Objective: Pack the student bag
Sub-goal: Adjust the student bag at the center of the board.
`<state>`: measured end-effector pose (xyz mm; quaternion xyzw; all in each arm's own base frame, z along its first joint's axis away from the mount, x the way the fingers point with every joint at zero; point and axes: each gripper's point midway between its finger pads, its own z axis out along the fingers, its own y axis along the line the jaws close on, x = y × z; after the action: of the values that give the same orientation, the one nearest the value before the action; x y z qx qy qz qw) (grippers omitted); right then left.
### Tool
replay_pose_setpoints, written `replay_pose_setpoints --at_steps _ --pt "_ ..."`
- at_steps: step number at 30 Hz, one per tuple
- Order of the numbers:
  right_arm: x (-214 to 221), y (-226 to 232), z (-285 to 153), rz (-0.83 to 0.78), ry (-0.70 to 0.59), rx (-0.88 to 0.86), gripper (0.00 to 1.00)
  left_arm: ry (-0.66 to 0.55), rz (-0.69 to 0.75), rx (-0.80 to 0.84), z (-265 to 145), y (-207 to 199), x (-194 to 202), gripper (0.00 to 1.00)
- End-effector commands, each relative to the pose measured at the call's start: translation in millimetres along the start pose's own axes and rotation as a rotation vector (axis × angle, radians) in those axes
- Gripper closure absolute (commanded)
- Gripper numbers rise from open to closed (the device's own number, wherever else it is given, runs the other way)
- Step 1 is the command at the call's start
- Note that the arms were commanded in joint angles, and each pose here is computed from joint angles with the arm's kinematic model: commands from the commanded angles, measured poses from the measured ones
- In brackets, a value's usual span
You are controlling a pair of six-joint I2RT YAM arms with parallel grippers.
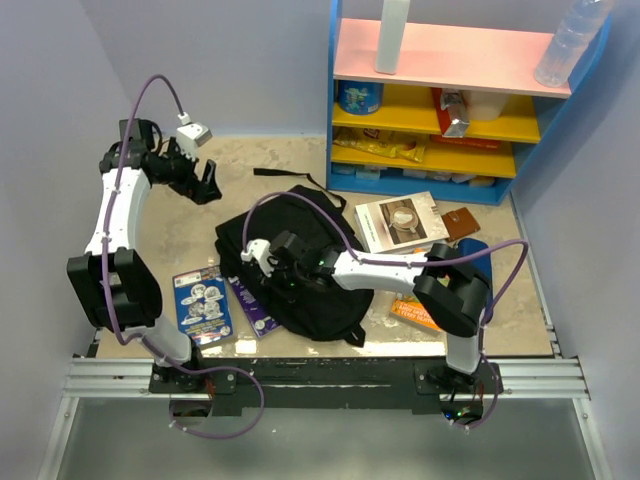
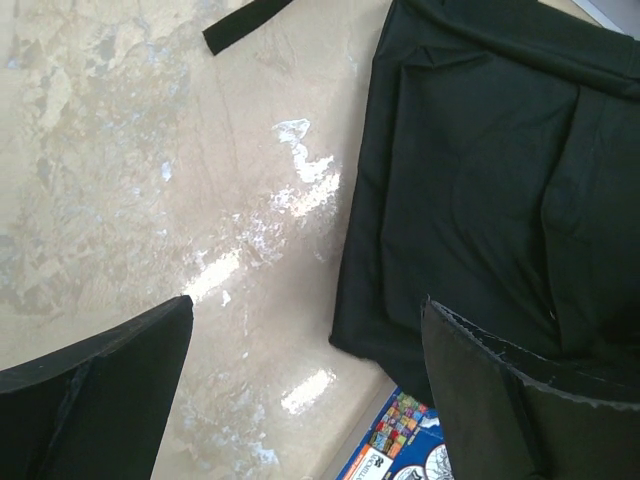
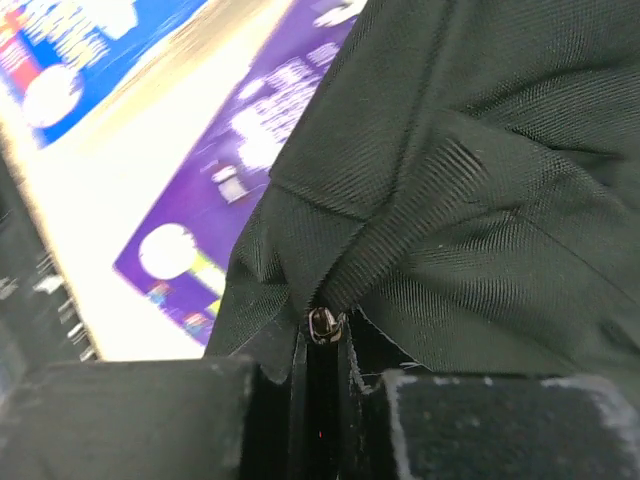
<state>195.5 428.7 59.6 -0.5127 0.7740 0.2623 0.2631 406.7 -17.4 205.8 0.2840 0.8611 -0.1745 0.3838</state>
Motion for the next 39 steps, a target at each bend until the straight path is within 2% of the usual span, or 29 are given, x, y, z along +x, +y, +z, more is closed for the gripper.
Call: replay_pose_setpoints --at_steps 1,3,7,10,14,17,19,20,23,25,26,27,29,31,34,37,39 --pt "-89.1 -57.1 -47.2 -0.062 -0.208 0.338 1.00 -0.072 0.019 -0.049 -26.1 6.7 -15.6 0.00" --pt "-120.1 -73.7 -77.7 -0.104 -0.280 0.465 1.00 -0.095 0.002 -0.068 -35.0 15.1 -17.5 0.00" --pt "-192.3 -91.0 -133.2 -0.296 -0.388 0.630 1.00 -0.152 -0.045 -0.080 -50.1 27.9 -21.5 0.00" --pt "-218.7 -96.4 -135.6 -0.400 -0.382 0.707 1.00 -0.172 -0.064 -0.085 -58.8 35.0 -19.3 0.00" --pt "-212.9 -93.1 -93.2 -0.534 -0.278 0.817 1.00 -0.190 -0.095 -0.105 -70.2 46.6 -10.6 0.00" --pt "-191.8 -98.2 -56.3 -0.539 -0.210 0.885 1.00 -0.196 -0.112 -0.123 -78.2 56.2 -3.4 0.00" --pt "-180.7 -89.0 -32.1 -0.442 -0.216 0.818 1.00 -0.196 -0.119 -0.119 -79.8 59.6 1.2 0.00" --pt "-175.6 -70.5 -9.7 -0.426 -0.229 0.693 1.00 -0.193 -0.128 -0.123 -81.9 61.8 5.2 0.00" --pt "-154.6 -33.3 20.4 -0.308 -0.245 0.493 0.98 -0.187 -0.133 -0.123 -82.5 64.4 9.7 0.00" --pt "-135.7 -17.9 36.1 -0.247 -0.218 0.396 0.82 -0.186 -0.133 -0.118 -81.6 65.5 10.3 0.00" --pt "-129.2 -10.6 41.5 -0.228 -0.206 0.358 0.58 -0.186 -0.136 -0.114 -81.2 65.2 10.3 0.00" --pt "-126.4 1.3 43.1 -0.207 -0.208 0.286 0.45 -0.187 -0.138 -0.107 -79.7 66.4 9.2 0.00" --pt "-122.4 3.1 37.4 -0.162 -0.217 0.255 0.26 -0.191 -0.140 -0.091 -78.7 66.0 6.8 0.00" --pt "-133.8 9.8 12.9 -0.118 -0.275 0.180 0.19 -0.195 -0.129 -0.080 -75.6 67.9 -0.1 0.00" --pt "-151.8 -15.2 -32.9 0.018 -0.377 0.107 0.18 -0.174 -0.095 -0.063 -65.7 64.4 -9.6 0.00" --pt "-160.4 -74.2 -68.4 0.136 -0.452 0.192 0.20 -0.155 -0.050 -0.016 -42.7 46.0 -19.4 0.00" --pt "-157.0 -111.7 -78.6 0.185 -0.454 0.233 0.23 -0.140 -0.018 0.020 -26.1 29.2 -21.6 0.00"
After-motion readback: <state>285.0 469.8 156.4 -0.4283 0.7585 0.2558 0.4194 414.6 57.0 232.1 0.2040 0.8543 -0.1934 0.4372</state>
